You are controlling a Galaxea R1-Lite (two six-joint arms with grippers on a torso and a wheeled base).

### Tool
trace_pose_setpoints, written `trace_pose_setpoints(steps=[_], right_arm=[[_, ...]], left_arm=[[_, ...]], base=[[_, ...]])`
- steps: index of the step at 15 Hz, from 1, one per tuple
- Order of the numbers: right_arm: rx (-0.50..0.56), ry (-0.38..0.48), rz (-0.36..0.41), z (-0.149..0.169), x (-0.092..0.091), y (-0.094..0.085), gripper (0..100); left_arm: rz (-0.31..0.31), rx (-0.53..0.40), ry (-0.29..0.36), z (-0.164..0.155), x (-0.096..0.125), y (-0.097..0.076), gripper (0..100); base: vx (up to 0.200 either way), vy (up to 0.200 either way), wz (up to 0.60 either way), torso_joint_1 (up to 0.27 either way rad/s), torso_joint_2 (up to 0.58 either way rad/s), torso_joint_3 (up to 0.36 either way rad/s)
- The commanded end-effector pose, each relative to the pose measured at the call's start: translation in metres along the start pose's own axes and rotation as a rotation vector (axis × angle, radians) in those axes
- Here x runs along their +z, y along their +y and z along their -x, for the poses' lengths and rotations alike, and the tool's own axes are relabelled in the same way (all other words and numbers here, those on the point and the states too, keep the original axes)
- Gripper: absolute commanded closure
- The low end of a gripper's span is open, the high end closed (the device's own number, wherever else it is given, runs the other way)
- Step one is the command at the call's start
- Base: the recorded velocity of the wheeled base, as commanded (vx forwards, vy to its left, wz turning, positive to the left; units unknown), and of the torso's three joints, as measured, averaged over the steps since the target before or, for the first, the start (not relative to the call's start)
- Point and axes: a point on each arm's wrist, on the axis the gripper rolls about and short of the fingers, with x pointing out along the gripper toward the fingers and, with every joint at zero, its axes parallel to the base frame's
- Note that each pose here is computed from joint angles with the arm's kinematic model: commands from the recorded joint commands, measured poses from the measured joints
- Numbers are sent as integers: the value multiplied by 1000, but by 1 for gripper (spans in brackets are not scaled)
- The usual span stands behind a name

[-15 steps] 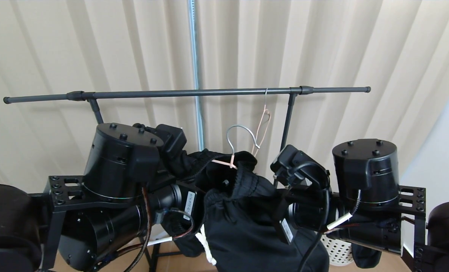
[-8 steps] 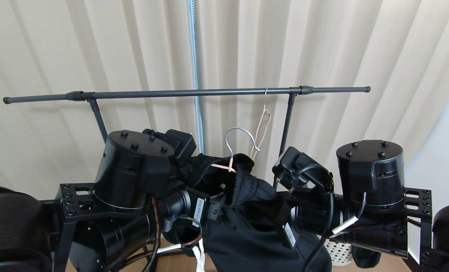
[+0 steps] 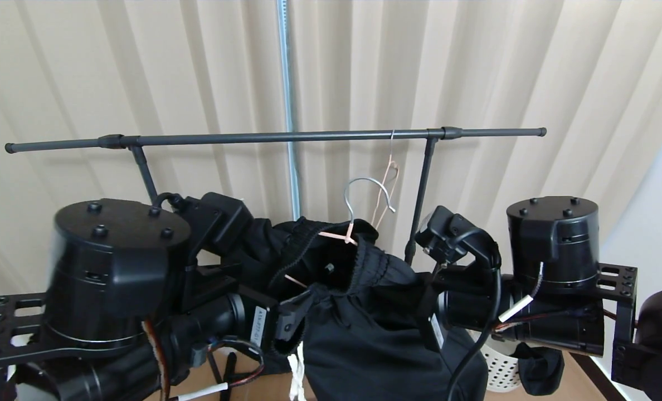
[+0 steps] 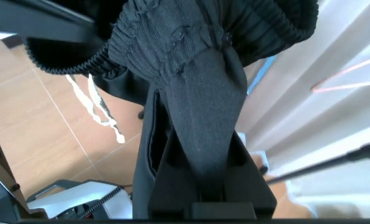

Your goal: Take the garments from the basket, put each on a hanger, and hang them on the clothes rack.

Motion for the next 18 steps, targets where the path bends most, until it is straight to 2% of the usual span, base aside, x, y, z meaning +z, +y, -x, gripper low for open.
trace_pose_setpoints(steps=[1,3,5,7,8,9,10,11,15,18], right_arm=[[3,13,-8,0,-6,-14,100],[49,23,4,3,-13,-20,100],[96,35,61,5,-20,-24,100],[143,48,88,5,-27,-21,100],[171,44,101,6,-29,-20,100],[203,42,101,7,-31,-19,100],[213,40,100,8,-31,-18,100],[253,34,96,10,-31,-17,100],[292,43,90,10,-32,-14,100],[296,42,91,10,-32,-14,100]], left_arm=[[35,1,-42,18,1,16,0],[64,-49,-76,32,3,28,0],[45,-109,-100,42,4,49,0],[-67,-200,-113,40,3,80,0],[-144,-270,-119,36,1,92,0],[-258,-345,-127,29,-2,97,0],[-300,-368,-130,26,-3,98,0],[-410,-426,-130,16,-8,97,0],[-592,-494,-125,-3,-14,86,0],[-632,-554,-134,-5,-15,72,0]], base=[[0,0,0,0,0,0],[0,0,0,0,0,0],[0,0,0,0,0,0],[0,0,0,0,0,0],[0,0,0,0,0,0],[0,0,0,0,0,0],[0,0,0,0,0,0],[0,0,0,0,0,0],[0,0,0,0,0,0],[0,0,0,0,0,0]])
